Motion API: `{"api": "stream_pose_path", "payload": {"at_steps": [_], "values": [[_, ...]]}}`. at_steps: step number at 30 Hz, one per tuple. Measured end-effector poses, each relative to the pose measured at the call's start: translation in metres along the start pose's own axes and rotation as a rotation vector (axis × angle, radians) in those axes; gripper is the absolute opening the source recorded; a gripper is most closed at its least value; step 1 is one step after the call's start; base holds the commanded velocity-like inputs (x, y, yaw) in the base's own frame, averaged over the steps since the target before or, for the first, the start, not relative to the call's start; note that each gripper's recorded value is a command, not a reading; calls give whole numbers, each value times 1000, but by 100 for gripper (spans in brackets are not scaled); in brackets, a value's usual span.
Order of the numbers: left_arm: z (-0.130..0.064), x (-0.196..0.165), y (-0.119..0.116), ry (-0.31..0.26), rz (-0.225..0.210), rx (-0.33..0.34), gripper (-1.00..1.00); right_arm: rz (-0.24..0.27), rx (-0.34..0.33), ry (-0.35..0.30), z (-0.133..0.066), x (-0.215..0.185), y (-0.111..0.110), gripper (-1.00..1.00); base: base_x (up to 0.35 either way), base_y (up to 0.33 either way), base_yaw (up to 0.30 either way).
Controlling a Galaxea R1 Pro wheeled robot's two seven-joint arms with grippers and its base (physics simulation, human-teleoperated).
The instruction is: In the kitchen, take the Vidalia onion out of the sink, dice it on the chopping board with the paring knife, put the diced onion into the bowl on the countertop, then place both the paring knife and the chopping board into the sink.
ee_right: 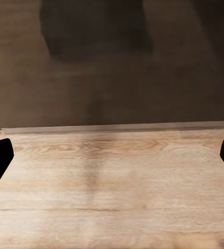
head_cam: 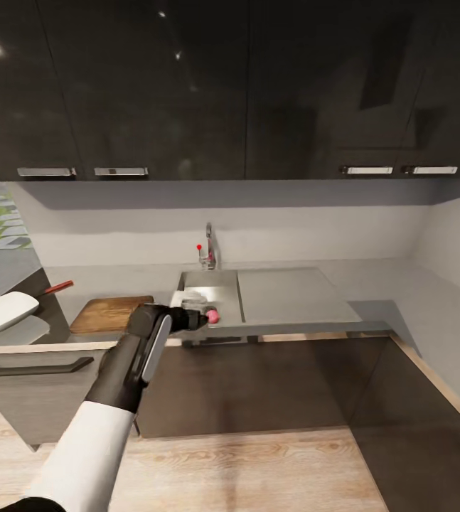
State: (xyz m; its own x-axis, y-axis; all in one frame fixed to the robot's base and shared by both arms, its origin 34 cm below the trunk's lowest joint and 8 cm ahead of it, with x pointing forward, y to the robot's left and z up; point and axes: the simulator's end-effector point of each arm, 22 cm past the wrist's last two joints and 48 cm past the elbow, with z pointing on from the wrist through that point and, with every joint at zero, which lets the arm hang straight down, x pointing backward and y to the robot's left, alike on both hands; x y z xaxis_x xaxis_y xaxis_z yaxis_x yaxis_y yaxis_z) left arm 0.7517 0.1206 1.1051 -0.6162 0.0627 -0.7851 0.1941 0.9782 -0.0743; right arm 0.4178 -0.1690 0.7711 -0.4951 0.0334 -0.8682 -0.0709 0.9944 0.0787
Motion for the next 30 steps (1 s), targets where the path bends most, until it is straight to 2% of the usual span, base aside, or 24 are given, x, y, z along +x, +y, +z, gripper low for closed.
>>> {"api": "stream_pose_path", "payload": {"at_steps": [5, 10, 12, 13, 16, 24, 30], "values": [[20, -52, 4, 50, 34, -18, 100, 1, 1, 0, 0, 0, 0, 100, 0, 0, 0], [23, -94, 11, 83, 57, -43, 100, 2, 2, 0, 0, 0, -1, 100, 0, 0, 0], [25, -107, 15, 76, 63, -54, 100, 1, 4, 0, 0, 0, -2, 100, 0, 0, 0], [28, -120, 18, 42, 66, -67, 100, 3, 5, 0, 0, 0, -3, 100, 0, 0, 0], [32, -127, 25, 13, 66, -91, 100, 14, 10, 3, 0, 1, -4, 100, 0, 0, 0], [32, -132, 31, -5, 64, -102, 100, 24, 16, 19, -3, 9, -4, 100, 6, 0, 0], [32, -130, 33, -2, 65, -106, 100, 23, 17, 20, -3, 9, -6, 100, 258, 0, 0]]}}
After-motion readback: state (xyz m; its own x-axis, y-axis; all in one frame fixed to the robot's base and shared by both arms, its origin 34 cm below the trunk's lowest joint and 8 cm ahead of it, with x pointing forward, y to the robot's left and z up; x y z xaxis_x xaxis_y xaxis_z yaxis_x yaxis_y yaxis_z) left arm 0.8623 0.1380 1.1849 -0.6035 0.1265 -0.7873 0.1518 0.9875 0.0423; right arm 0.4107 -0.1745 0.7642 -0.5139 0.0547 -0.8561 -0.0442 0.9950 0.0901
